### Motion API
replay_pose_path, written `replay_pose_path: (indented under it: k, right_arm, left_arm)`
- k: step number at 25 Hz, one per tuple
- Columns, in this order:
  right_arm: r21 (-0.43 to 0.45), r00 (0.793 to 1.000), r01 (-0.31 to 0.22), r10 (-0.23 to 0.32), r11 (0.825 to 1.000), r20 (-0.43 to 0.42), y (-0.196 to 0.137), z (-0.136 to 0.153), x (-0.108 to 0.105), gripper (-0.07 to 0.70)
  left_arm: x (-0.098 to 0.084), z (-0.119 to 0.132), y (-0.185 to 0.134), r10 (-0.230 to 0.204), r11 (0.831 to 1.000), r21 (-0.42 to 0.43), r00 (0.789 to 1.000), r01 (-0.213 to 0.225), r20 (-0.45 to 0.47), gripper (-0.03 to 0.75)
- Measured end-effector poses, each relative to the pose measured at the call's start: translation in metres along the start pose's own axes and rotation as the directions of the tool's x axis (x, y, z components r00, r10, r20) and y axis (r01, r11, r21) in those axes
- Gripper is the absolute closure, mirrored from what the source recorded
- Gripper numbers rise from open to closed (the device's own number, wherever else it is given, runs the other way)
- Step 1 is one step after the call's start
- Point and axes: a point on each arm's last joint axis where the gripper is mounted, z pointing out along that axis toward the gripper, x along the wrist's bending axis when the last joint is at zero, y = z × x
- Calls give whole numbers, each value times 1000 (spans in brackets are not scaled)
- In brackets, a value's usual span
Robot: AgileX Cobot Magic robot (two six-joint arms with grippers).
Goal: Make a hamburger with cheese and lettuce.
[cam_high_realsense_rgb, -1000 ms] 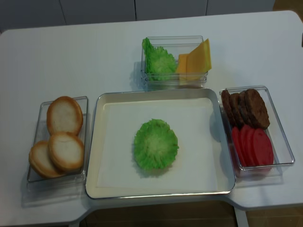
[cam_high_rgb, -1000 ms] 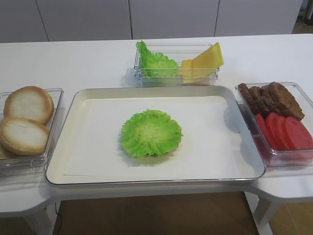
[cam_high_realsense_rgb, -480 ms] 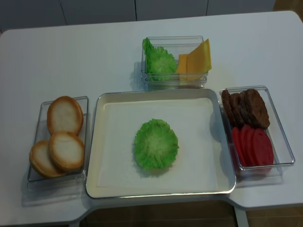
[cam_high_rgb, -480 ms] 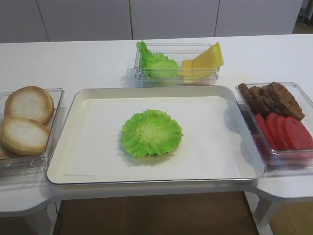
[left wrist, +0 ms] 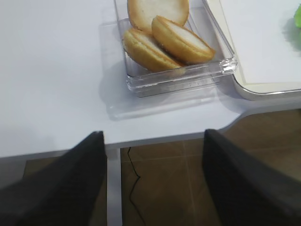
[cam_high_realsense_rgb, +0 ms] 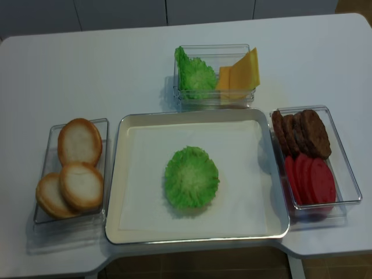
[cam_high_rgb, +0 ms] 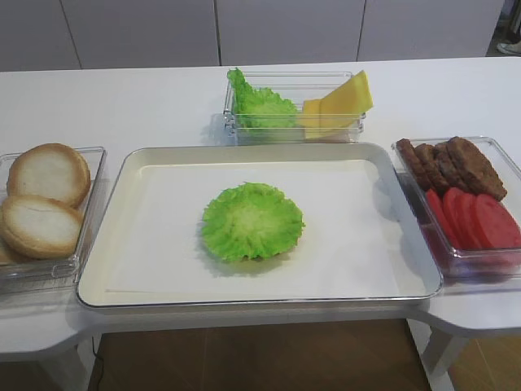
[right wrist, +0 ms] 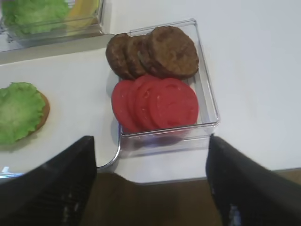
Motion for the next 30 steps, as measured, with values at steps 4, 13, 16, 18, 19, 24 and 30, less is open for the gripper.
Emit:
replay_pose_path:
  k: [4, 13, 16, 18, 19, 24, 30]
  right_arm:
    - [7, 1000, 20, -20, 1000, -20, -13, -13, 5, 68]
    - [-49, 991, 126, -128, 991, -34, -49, -46, 16, 68]
    - [-78, 979, 195, -198, 978, -40, -59, -54, 17, 68]
    - [-112, 970, 238, -243, 965, -29, -66, -60, 18, 68]
    - [-131, 967, 250, -255, 959, -18, -70, -64, 18, 68]
    - [-226, 955, 291, -295, 930, 18, -88, -77, 19, 68]
    - [-197, 952, 296, -305, 935, -16, -93, -67, 18, 68]
  left_arm:
    - [0, 0, 0, 0, 1000, 0, 1000, 0, 0, 237]
    - [0, 0, 0, 0, 1000, 0, 1000, 0, 0, 237]
    - [0, 0, 0, 0, 1000, 0, 1000, 0, 0, 237]
    - [0, 0, 0, 0, 1000, 0, 1000, 0, 0, 237]
    - [0, 0, 0, 0, 1000, 0, 1000, 0, 0, 237]
    - [0, 0, 0, 0, 1000, 0, 1000, 0, 0, 237]
    - [0, 0, 0, 0, 1000, 0, 1000, 0, 0, 237]
